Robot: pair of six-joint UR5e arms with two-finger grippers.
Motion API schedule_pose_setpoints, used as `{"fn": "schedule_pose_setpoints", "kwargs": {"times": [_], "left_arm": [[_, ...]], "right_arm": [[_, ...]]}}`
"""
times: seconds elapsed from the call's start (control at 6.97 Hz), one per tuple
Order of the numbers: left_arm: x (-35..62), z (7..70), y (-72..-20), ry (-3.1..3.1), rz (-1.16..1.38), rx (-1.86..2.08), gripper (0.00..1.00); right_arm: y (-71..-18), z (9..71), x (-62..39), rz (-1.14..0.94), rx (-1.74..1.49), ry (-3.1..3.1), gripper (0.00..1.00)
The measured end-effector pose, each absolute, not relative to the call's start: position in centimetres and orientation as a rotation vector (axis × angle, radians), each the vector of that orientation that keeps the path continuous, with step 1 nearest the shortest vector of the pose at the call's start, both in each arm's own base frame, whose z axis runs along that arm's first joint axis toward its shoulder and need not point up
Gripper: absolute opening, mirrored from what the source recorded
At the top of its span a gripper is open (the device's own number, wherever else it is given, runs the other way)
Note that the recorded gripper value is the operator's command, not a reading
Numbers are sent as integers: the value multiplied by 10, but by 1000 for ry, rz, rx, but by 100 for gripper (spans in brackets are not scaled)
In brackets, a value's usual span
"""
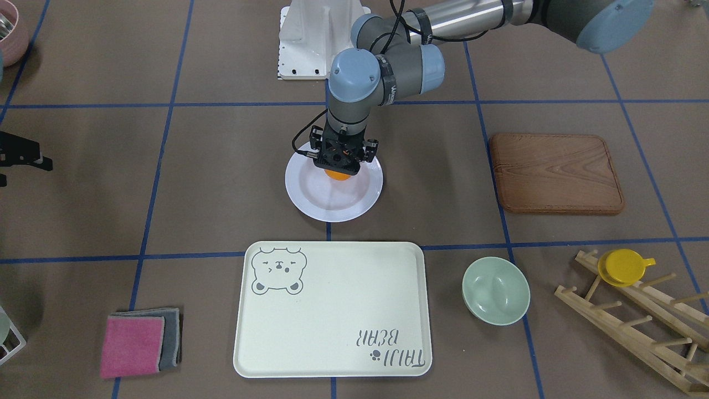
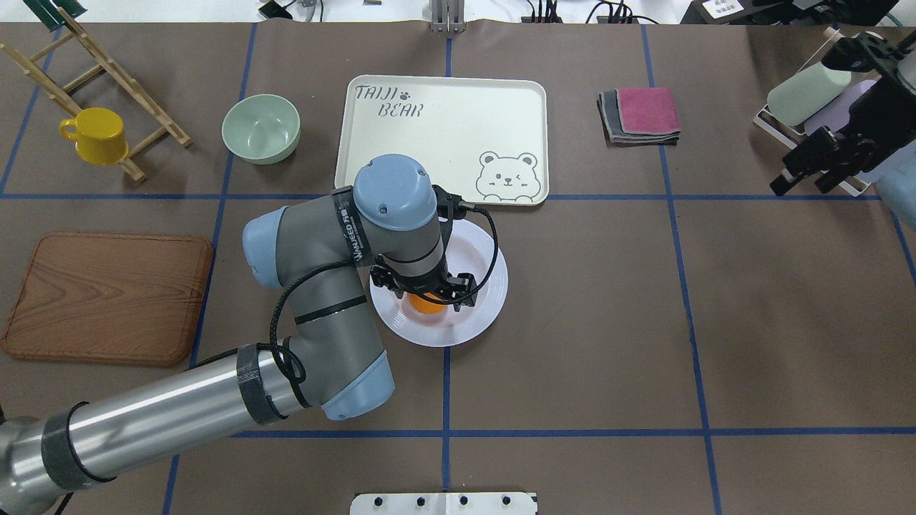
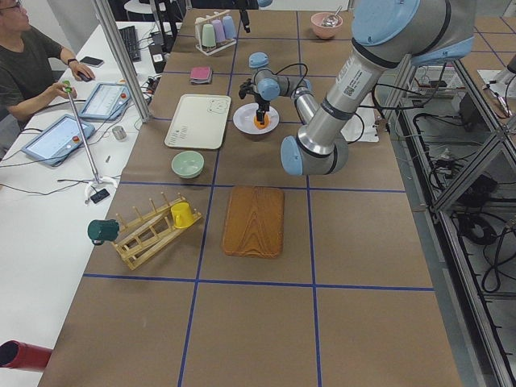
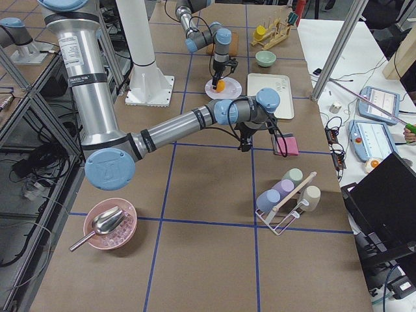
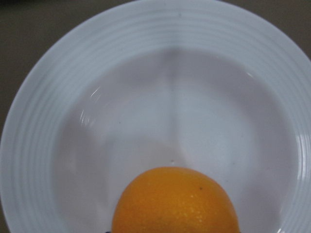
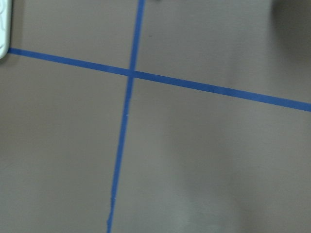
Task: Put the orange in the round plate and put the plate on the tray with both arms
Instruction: 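Carry the orange with the left gripper and lower it into the white plate, then release the orange and lift the left gripper away while the right arm moves in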
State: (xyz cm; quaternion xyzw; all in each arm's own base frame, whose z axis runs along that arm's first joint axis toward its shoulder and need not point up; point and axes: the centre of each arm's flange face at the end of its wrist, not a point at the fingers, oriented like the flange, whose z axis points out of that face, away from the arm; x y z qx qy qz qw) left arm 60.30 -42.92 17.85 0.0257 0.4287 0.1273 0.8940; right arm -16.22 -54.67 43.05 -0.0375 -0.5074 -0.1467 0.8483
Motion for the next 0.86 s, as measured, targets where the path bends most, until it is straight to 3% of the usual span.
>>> {"fn": "schedule_pose_setpoints", "kwargs": {"times": [0.43, 0.86], "left_arm": [[536, 186, -483, 927, 265, 64, 99], [442, 241, -538, 945, 318, 83, 99]], "right_arm": [[-575, 377, -218, -385, -110, -1215, 100], [-590, 356, -257, -462, -143, -1343, 100]]}}
